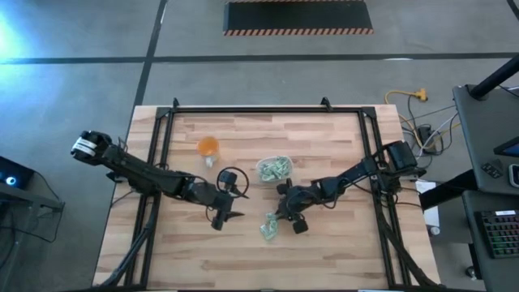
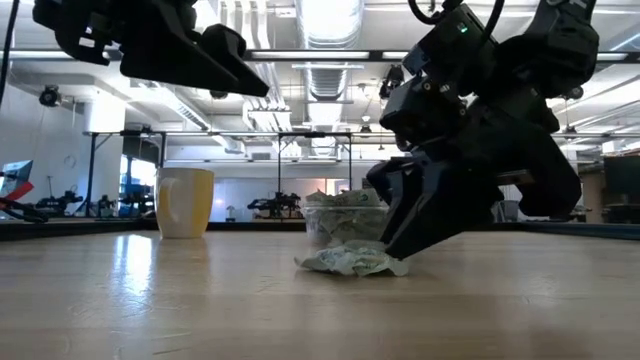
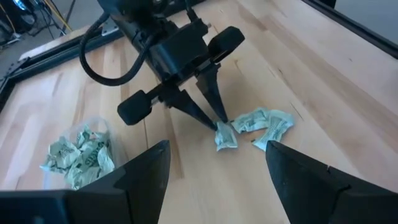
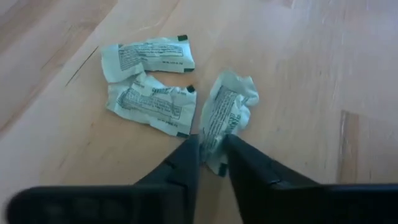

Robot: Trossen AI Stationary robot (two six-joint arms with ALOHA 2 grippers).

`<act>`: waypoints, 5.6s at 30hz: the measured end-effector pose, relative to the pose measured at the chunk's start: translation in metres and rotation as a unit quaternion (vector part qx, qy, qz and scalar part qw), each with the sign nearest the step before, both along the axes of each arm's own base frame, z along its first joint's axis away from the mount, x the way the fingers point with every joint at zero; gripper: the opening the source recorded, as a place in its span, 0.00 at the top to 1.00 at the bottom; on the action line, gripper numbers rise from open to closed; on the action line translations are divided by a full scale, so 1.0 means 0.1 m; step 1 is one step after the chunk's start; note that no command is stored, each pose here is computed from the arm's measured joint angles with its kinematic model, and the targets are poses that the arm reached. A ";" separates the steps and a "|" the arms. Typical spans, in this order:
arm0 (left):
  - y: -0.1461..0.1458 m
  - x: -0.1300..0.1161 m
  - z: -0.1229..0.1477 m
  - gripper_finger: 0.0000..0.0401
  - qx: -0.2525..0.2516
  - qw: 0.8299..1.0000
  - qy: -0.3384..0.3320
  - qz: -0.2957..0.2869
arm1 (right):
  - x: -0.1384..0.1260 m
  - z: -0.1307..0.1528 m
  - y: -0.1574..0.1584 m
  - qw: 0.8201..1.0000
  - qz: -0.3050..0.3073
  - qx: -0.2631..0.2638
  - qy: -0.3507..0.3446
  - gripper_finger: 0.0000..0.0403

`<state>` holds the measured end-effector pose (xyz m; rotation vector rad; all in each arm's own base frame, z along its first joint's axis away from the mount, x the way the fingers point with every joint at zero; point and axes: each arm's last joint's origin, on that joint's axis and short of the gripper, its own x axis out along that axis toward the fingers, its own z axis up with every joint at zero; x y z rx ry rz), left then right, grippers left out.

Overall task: Pick and place Stevia / Truvia into bins
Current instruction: Put the stevia packet into the transparent bin

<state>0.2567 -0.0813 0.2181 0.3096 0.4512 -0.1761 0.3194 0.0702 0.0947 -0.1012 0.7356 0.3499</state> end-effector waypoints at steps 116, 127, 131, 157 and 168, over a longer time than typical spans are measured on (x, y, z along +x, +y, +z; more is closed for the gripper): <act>0.47 0.80 -0.53 1.00 0.150 0.970 -0.022 0.189 | -0.06 0.52 0.26 0.996 0.080 0.038 -0.030 0.73; 0.84 0.91 -0.67 0.98 0.099 0.971 0.013 0.219 | -0.08 0.52 0.26 0.996 0.077 0.041 -0.022 0.75; 0.83 0.90 -0.68 0.85 0.095 0.974 0.021 0.203 | -0.08 0.52 0.26 0.996 0.077 0.040 -0.018 0.74; 0.15 0.12 0.33 0.38 0.029 0.992 -0.065 0.100 | 0.12 0.19 0.27 0.997 0.068 0.038 -0.029 0.62; -0.12 -0.18 0.52 0.38 0.006 0.993 -0.108 0.036 | 0.13 0.09 0.24 0.999 0.038 0.012 -0.019 0.60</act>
